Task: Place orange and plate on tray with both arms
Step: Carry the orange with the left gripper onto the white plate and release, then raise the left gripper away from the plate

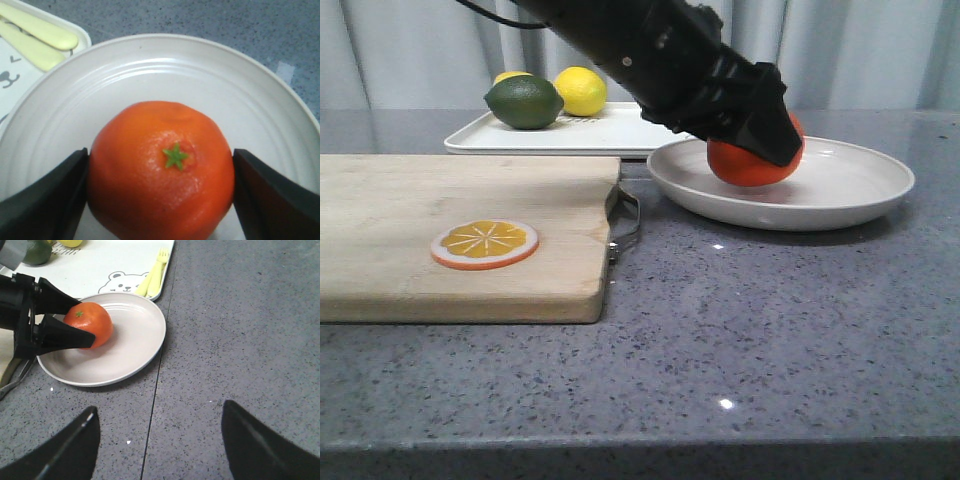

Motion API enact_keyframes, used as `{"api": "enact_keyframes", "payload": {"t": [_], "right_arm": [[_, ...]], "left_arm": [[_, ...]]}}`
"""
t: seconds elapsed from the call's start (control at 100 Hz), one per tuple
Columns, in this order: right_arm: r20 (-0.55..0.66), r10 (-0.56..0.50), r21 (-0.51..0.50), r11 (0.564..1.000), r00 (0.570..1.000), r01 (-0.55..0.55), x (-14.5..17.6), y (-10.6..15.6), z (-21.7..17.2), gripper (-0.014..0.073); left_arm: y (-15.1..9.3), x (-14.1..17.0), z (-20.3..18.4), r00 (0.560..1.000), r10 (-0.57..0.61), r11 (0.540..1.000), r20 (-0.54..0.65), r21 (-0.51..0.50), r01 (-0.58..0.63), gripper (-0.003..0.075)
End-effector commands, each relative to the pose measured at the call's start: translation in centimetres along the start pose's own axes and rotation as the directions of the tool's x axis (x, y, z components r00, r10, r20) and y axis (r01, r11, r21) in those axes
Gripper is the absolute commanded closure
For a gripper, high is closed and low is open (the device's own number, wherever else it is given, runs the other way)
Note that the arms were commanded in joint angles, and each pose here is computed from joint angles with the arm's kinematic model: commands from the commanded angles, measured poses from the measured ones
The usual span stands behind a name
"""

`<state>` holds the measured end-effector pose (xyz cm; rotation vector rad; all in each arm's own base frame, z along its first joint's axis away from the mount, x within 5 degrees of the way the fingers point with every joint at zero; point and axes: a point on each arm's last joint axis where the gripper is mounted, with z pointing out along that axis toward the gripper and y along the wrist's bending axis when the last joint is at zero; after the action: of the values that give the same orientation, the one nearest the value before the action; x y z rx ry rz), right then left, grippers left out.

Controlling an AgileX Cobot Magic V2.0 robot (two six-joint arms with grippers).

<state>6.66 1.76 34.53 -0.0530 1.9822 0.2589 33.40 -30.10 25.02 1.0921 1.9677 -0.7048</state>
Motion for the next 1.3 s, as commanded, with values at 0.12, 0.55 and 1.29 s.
{"api": "enact_keyframes", "payload": {"t": [0.12,0.55,1.29], "right_arm": [[0.095,-0.004,0.009,1.000,0.995,0.003,-1.6,0.1,-0.3,0.0073],[0.095,-0.004,0.009,1.000,0.995,0.003,-1.6,0.1,-0.3,0.0073],[0.094,-0.012,0.017,1.000,0.995,0.011,-1.6,0.0,-0.3,0.0073]], "left_arm": [[-0.8,-2.8,-2.0,0.995,-0.003,1.000,0.095,-0.013,0.004,0.0434],[-1.2,-2.6,-2.2,0.997,0.013,1.000,0.071,0.024,-0.015,0.0081],[-1.0,-5.1,-17.8,0.961,0.045,0.986,0.274,-0.165,0.001,0.0082]]}}
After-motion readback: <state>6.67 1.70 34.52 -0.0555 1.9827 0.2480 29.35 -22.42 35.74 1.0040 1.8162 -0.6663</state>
